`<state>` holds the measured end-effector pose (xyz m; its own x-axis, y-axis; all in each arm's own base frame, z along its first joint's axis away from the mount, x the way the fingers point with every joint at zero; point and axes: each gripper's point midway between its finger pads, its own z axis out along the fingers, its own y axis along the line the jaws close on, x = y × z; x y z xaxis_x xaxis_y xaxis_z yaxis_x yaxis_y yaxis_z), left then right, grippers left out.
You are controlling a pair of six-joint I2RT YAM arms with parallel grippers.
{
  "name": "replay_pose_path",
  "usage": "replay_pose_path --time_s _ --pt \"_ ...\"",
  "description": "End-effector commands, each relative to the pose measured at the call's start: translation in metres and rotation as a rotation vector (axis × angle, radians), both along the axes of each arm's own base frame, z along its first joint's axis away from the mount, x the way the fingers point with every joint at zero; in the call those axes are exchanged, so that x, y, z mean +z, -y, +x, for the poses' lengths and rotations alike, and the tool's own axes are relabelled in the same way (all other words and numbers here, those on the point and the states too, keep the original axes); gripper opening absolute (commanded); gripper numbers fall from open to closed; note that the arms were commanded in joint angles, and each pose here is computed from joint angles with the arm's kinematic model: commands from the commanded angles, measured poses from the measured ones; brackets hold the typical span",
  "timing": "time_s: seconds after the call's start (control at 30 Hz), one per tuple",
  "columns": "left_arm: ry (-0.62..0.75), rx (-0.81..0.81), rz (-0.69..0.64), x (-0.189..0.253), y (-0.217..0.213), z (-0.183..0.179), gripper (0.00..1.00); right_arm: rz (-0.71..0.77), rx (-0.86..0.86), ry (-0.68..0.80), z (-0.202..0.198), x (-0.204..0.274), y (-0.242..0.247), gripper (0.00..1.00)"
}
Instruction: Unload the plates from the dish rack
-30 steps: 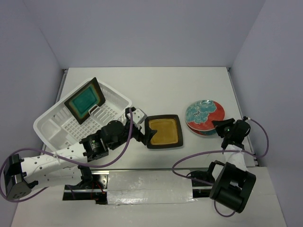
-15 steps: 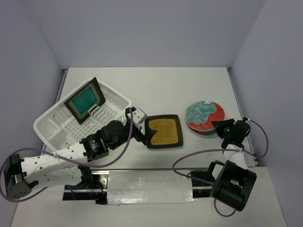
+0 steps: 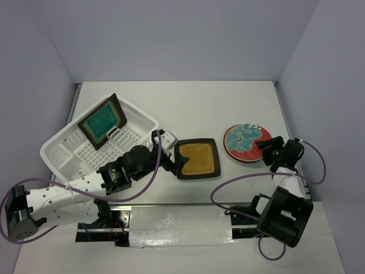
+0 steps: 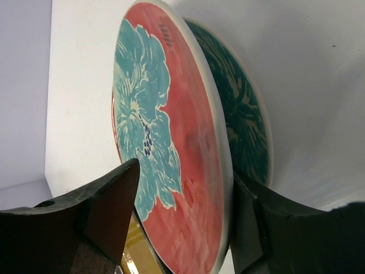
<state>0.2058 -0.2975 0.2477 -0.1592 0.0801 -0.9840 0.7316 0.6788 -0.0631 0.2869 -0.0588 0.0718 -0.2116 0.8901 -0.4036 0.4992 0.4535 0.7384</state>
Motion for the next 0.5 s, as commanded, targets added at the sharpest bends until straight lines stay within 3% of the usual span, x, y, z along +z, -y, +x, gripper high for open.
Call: replay_pose_path --time_s 0.0,0.17,0.3,0.47 --pt "0.044 -0.008 -0.031 0.013 0.004 0.002 0.99 -0.068 -0.005 0.051 0.014 0.03 0.014 0.66" --pt "0.046 -0.013 -0.036 0.016 0.004 0.001 1.0 -0.107 -0.064 -0.072 0.006 0.033 0.03 0.7" --pt "0.045 -0.02 -0.042 0.017 0.005 -0.001 1.0 -0.111 -0.069 -0.114 0.004 0.027 0.032 0.8" --pt "0.049 -0.02 -0.049 0.019 0.003 -0.002 1.0 -0.122 -0.08 -0.17 0.003 0.015 0.034 0.8"
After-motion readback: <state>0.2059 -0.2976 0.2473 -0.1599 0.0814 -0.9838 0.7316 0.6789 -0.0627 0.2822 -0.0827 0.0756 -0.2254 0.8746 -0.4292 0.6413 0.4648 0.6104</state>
